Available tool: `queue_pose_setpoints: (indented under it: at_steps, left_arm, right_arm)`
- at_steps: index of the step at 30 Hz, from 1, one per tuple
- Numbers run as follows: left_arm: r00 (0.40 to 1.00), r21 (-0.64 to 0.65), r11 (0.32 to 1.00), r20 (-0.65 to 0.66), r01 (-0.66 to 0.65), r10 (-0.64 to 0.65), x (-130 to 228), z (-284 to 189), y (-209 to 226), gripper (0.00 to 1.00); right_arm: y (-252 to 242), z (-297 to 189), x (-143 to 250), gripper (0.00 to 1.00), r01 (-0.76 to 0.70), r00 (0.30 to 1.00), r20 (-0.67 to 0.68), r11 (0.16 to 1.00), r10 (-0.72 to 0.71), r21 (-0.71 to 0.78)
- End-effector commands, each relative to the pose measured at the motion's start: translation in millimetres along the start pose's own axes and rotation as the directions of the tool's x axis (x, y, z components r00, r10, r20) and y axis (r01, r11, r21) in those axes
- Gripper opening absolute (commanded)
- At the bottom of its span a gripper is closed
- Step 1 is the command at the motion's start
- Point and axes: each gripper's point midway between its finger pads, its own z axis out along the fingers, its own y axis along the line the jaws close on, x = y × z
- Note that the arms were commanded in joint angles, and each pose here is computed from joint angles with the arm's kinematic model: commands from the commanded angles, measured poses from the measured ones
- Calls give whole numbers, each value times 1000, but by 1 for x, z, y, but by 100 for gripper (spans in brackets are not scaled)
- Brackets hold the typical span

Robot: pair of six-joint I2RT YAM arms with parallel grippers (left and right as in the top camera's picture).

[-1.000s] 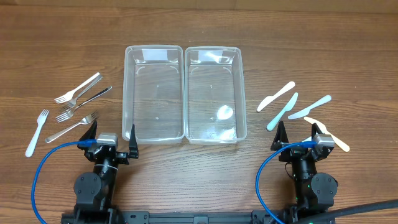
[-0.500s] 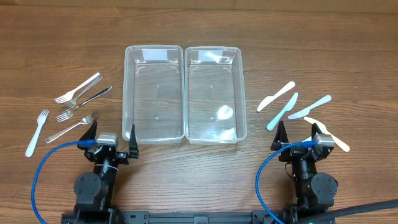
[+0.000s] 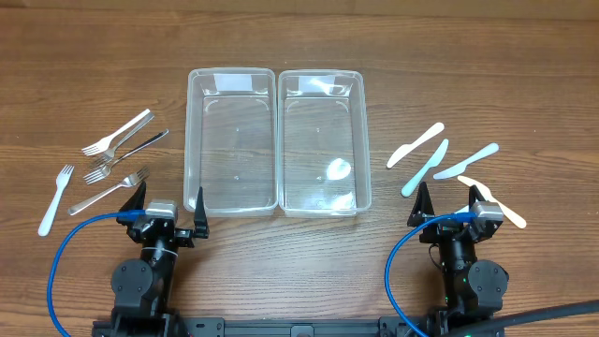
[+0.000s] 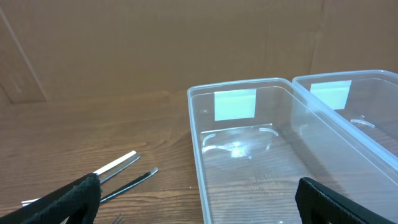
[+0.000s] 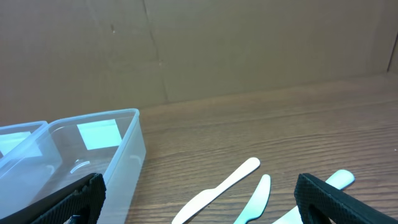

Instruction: Pack container

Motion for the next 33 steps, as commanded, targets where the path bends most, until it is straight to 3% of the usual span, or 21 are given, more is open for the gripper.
queue_pose_setpoints:
  at_steps: [1, 19, 23, 28, 33]
  left_arm:
    - [1000, 15, 1000, 4, 13, -13, 0, 0, -3, 100]
    - [1000, -22, 999, 3, -27, 27, 0, 0, 3, 100]
    - [995, -11, 995, 12, 99, -99, -6, -2, 2, 100]
    - [991, -26, 991, -3, 132, -132, -44, -19, 6, 100]
    - [989, -94, 987, -69, 127, -134, -78, -29, 19, 100]
  right_arm:
    - [1, -1, -3, 100, 4, 1000, 15, 1000, -4, -5]
    - [1, -1, -4, 100, 3, 1000, 22, 1000, -3, -6]
    - [10, -4, -12, 100, -121, 993, 2, 991, 121, -51]
    - [-3, -23, -61, 100, -126, 992, -22, 988, 128, 86]
    - [-4, -28, -95, 100, -161, 957, -210, 968, 201, 194]
